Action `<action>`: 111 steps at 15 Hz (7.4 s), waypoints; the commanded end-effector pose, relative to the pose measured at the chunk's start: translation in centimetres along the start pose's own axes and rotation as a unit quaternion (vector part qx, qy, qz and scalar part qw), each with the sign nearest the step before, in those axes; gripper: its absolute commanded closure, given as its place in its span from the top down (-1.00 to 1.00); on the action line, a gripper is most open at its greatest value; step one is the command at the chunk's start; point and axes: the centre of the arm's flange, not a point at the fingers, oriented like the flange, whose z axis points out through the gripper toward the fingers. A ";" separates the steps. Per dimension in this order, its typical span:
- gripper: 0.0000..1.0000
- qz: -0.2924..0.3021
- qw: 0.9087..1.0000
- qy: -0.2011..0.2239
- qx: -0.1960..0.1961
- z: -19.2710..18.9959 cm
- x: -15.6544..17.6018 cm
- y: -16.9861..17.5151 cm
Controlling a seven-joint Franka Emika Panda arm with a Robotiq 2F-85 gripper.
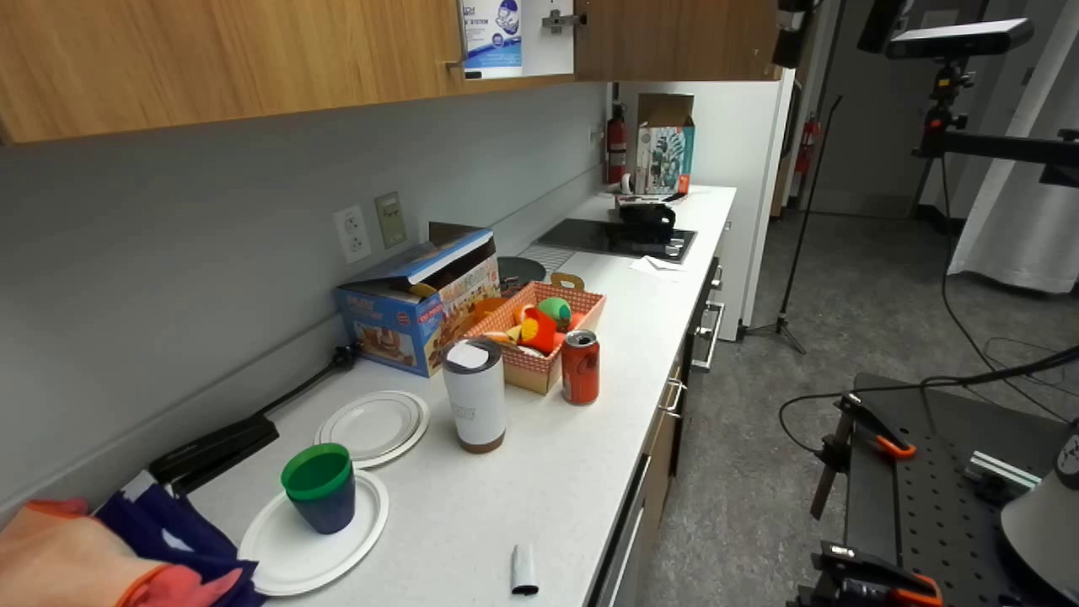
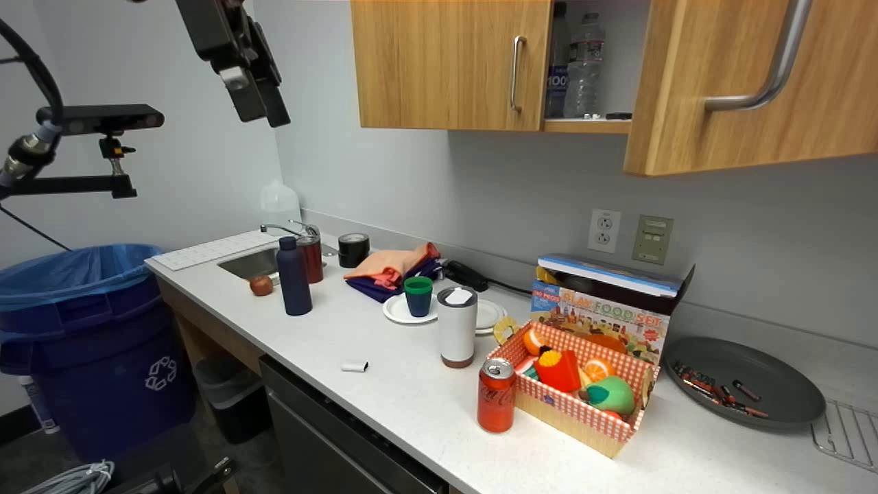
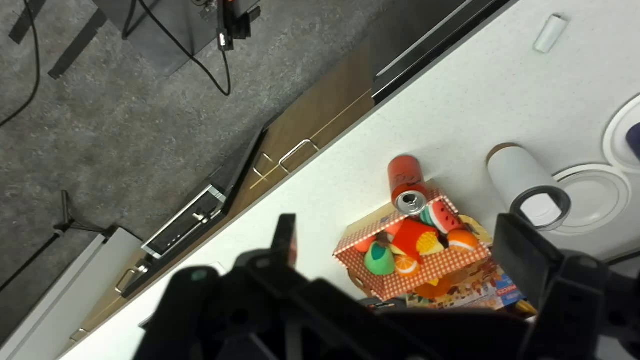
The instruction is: Close the right cabinet door
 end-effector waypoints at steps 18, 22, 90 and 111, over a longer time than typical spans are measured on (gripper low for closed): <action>1.00 0.202 0.972 0.117 -0.015 -3.6 8.6 16.5; 1.00 0.216 0.957 0.193 -0.006 -5.4 12.4 20.1; 1.00 -0.596 0.668 0.425 0.134 -16.8 33.3 -3.3; 1.00 -0.507 0.764 0.347 0.196 -13.4 24.2 -2.4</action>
